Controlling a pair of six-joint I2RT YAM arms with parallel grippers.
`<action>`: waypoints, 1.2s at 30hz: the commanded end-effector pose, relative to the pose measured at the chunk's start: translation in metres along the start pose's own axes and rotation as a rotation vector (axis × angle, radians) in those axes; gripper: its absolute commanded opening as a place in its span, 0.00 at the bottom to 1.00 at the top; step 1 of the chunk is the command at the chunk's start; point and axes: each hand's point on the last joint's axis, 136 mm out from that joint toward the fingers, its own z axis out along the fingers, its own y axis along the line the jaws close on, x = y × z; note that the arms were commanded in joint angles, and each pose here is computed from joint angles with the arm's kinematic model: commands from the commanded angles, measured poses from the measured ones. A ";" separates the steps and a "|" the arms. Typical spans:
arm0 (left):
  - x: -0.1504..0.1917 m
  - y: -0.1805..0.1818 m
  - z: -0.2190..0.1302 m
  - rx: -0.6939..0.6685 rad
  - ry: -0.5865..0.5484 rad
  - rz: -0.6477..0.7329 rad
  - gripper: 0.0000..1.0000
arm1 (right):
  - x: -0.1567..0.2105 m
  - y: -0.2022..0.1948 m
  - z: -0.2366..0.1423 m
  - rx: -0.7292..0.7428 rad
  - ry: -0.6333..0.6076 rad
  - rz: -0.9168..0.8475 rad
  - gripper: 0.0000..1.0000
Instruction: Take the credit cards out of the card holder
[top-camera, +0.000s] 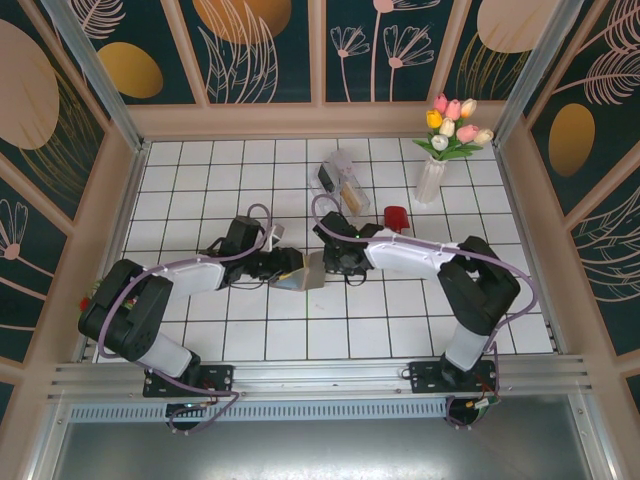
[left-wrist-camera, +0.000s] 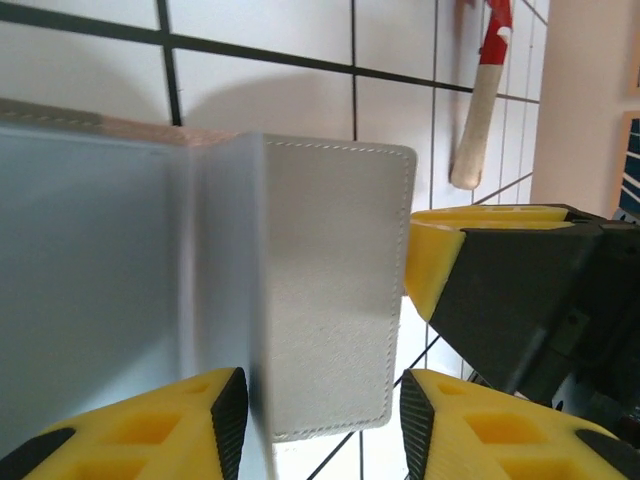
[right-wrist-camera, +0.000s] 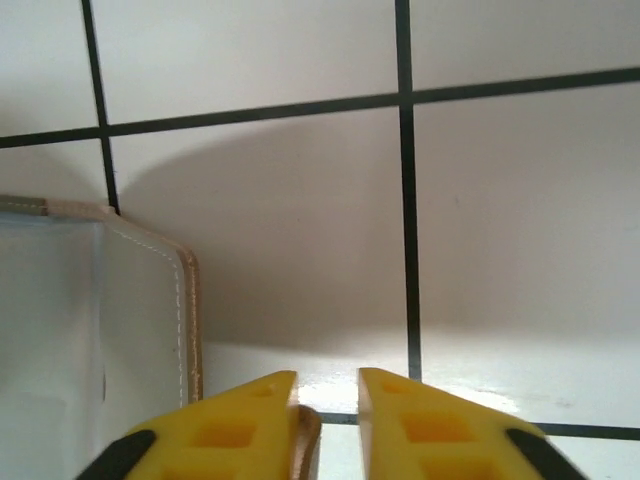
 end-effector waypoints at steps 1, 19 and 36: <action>-0.007 -0.014 0.005 0.060 -0.029 0.001 0.46 | -0.018 -0.005 -0.022 -0.035 -0.077 0.068 0.29; 0.003 -0.005 0.040 0.055 0.017 -0.038 0.50 | -0.037 0.000 -0.063 -0.277 -0.161 0.192 0.36; 0.018 0.052 0.050 -0.151 0.032 -0.100 0.22 | -0.016 0.031 -0.018 -0.290 -0.016 0.189 0.09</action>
